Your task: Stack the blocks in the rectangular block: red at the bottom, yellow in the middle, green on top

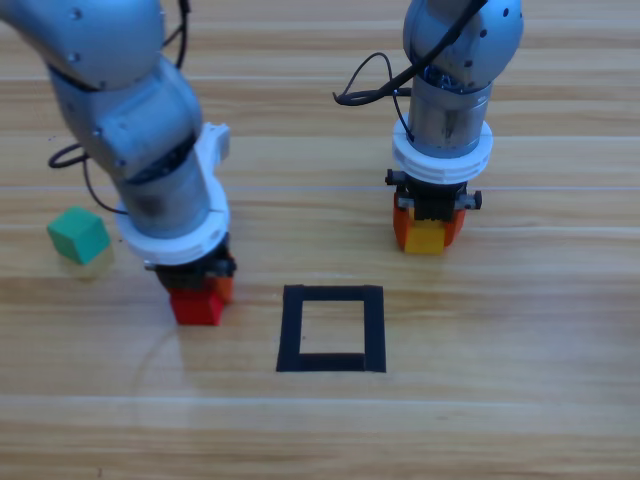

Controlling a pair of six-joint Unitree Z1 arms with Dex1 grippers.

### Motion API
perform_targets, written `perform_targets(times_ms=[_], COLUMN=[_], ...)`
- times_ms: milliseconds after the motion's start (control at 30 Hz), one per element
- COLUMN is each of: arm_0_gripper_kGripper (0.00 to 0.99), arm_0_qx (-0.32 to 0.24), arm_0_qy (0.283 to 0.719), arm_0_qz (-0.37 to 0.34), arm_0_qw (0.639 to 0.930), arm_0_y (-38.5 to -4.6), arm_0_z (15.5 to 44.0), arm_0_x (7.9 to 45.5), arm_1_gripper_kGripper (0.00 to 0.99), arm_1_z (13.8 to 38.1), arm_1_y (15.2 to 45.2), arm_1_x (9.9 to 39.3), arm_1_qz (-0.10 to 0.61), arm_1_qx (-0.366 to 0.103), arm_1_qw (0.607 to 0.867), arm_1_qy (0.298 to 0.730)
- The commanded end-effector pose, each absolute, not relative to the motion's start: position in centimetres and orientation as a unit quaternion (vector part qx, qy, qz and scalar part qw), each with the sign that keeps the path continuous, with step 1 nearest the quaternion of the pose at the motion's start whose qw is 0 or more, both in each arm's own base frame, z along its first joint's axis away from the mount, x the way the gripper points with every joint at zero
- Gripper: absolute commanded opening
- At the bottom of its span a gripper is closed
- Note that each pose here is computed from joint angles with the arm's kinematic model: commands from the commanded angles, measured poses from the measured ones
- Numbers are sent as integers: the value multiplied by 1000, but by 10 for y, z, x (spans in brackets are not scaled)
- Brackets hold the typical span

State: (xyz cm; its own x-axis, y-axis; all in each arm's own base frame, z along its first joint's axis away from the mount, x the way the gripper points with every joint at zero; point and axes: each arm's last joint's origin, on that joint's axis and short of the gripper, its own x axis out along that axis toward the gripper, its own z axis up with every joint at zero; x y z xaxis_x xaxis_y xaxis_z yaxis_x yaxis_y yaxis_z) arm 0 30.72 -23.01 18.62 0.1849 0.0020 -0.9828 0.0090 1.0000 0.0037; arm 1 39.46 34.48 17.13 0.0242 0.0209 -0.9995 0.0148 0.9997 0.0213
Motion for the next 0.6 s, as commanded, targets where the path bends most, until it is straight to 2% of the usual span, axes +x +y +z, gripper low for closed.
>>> perform_targets(times_ms=[33, 167, 233, 400, 500, 600], arm_0_gripper_kGripper=[37, 38, 38, 38, 38, 38], arm_0_qx=[16, 9, 4, 0, 8, 10], arm_0_qy=[661, 663, 661, 658, 661, 661], arm_0_qz=[7, 14, 13, 8, 6, 4], arm_0_qw=[750, 749, 750, 753, 751, 750], arm_0_y=[-279, -298, -306, -321, -333, -339], arm_0_z=[162, 165, 169, 175, 173, 171], arm_0_x=[293, 290, 287, 282, 282, 279], arm_1_gripper_kGripper=[0, 0, 0, 0, 0, 0], arm_1_z=[152, 201, 236, 298, 312, 299], arm_1_y=[335, 321, 309, 286, 278, 281], arm_1_x=[398, 385, 372, 336, 324, 327], arm_1_qz=[-14, -15, -10, 8, 11, 8], arm_1_qx=[2, 0, 5, 15, 16, 5], arm_1_qw=[696, 714, 729, 752, 757, 748], arm_1_qy=[718, 700, 685, 659, 653, 664])
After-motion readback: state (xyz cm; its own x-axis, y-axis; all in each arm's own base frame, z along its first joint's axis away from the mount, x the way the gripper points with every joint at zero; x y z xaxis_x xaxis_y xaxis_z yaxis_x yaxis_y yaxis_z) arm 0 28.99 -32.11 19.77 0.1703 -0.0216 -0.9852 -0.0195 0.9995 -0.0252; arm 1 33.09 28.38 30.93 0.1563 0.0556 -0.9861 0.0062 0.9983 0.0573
